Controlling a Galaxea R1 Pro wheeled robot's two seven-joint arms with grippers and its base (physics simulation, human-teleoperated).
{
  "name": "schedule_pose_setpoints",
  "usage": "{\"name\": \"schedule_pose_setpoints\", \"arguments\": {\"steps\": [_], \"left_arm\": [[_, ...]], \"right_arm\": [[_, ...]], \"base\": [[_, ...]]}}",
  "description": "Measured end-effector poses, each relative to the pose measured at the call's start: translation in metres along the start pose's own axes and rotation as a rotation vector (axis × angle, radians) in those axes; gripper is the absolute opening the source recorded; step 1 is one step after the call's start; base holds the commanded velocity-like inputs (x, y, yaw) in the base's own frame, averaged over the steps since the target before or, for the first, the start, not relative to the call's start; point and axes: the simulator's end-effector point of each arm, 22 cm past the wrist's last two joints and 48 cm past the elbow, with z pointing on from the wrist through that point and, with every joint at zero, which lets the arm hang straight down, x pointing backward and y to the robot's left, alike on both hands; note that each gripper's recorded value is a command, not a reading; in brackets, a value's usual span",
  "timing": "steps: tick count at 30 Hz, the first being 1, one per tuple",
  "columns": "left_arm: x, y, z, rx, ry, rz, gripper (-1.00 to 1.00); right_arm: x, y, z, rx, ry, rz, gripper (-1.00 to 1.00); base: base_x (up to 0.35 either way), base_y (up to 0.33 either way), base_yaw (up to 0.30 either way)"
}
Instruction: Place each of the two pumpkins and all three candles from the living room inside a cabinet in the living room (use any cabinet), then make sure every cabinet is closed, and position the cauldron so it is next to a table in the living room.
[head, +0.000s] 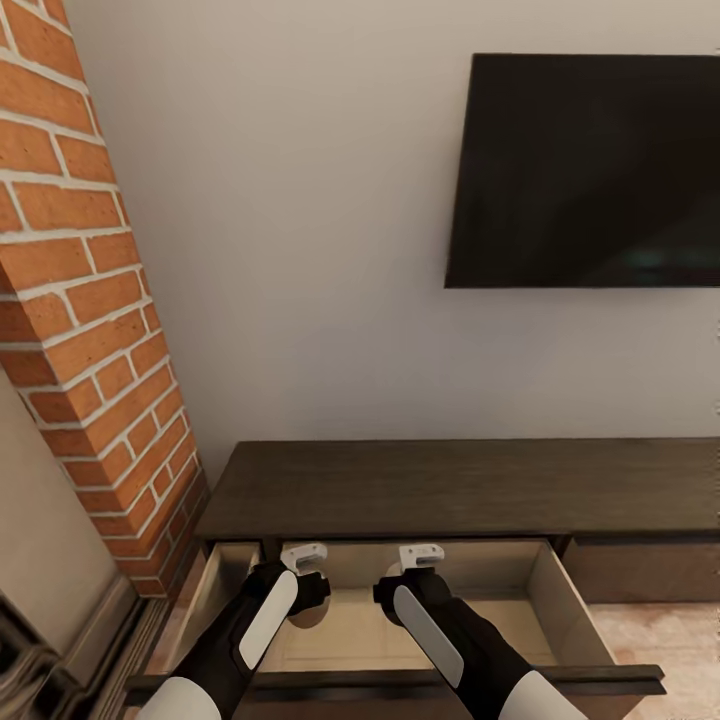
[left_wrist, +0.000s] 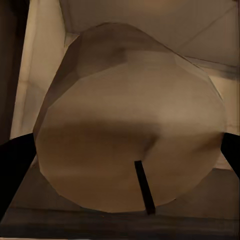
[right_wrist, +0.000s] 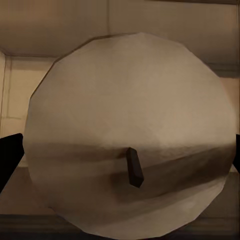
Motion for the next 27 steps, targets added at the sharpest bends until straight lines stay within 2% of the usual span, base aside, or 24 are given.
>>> {"name": "schedule_pose_setpoints", "arguments": {"steps": [11, 27], "left_arm": [[-0.0009, -0.0002, -0.0012, 0.000, -0.003, 0.000, -1.00], [0.0006, -0.0009, 0.0013, 0.003, -0.005, 0.000, -1.00]], "right_arm": [[-0.0010, 0.0007, -0.0013, -0.001, -0.003, 0.000, -1.00], [0.0012, 0.0000, 0.0016, 0.000, -0.004, 0.001, -1.00]], "base": [[0.180, -0.031, -0.026], [0.012, 0.002, 0.021]]}}
